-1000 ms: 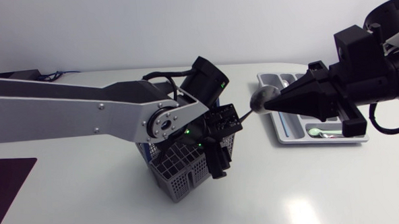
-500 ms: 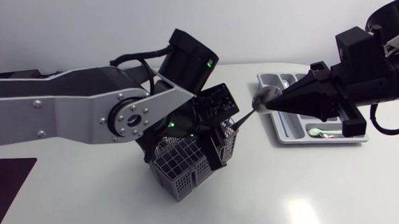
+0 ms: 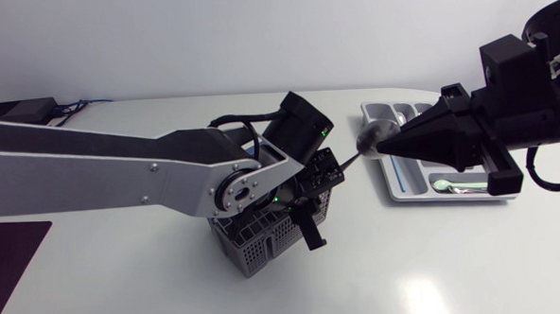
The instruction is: Unload the cutlery basket into the drawer organizer.
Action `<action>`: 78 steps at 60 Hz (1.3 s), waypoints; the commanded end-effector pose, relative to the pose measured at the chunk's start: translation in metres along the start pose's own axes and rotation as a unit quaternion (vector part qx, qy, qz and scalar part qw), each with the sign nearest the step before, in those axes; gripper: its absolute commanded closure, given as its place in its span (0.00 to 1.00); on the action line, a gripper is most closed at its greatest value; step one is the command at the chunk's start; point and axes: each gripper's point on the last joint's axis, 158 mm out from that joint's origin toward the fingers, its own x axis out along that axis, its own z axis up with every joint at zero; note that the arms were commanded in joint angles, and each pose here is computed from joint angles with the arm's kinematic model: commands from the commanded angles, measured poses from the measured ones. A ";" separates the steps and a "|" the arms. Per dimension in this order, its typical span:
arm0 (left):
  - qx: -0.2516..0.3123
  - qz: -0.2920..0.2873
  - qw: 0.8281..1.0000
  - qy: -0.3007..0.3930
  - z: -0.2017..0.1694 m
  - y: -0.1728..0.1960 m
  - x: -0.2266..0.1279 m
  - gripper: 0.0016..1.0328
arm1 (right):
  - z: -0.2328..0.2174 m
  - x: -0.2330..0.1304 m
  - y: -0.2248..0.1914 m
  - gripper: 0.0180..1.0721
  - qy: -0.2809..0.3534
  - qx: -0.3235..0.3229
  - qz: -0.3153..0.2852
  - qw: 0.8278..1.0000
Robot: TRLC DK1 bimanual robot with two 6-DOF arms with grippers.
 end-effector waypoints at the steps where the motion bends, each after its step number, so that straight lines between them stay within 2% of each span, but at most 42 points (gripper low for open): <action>1: -0.009 -0.021 0.998 0.058 -0.039 -0.015 0.023 0.87 | 0.018 -0.009 0.007 0.94 -0.024 -0.028 0.000 0.999; 13: -0.011 -0.025 0.997 0.071 -0.047 -0.017 0.031 0.87 | 0.020 -0.011 0.015 0.94 -0.032 -0.028 0.006 0.999; 32: -0.016 -0.009 0.999 0.039 -0.025 -0.003 0.012 0.87 | -0.035 0.012 0.000 0.94 -0.007 0.008 -0.003 1.000; 51: -0.017 -0.013 0.998 0.055 -0.037 -0.005 0.021 0.87 | 0.012 -0.010 0.000 0.94 -0.040 -0.010 -0.015 0.999; 57: -0.018 -0.014 0.998 0.058 -0.039 -0.006 0.023 0.87 | 0.016 -0.012 -0.003 0.94 -0.043 0.015 -0.020 0.999; 61: -0.018 -0.014 0.998 0.058 -0.038 -0.006 0.023 0.87 | 0.013 -0.010 -0.011 0.94 -0.051 0.058 -0.032 0.997; 68: -0.018 -0.013 0.998 0.054 -0.034 -0.007 0.022 0.87 | 0.005 -0.002 -0.020 0.94 -0.069 0.099 -0.085 0.989; 78: -0.023 -0.010 0.998 0.050 -0.029 -0.007 0.022 0.87 | -0.007 0.007 -0.024 0.94 -0.063 0.144 -0.132 0.979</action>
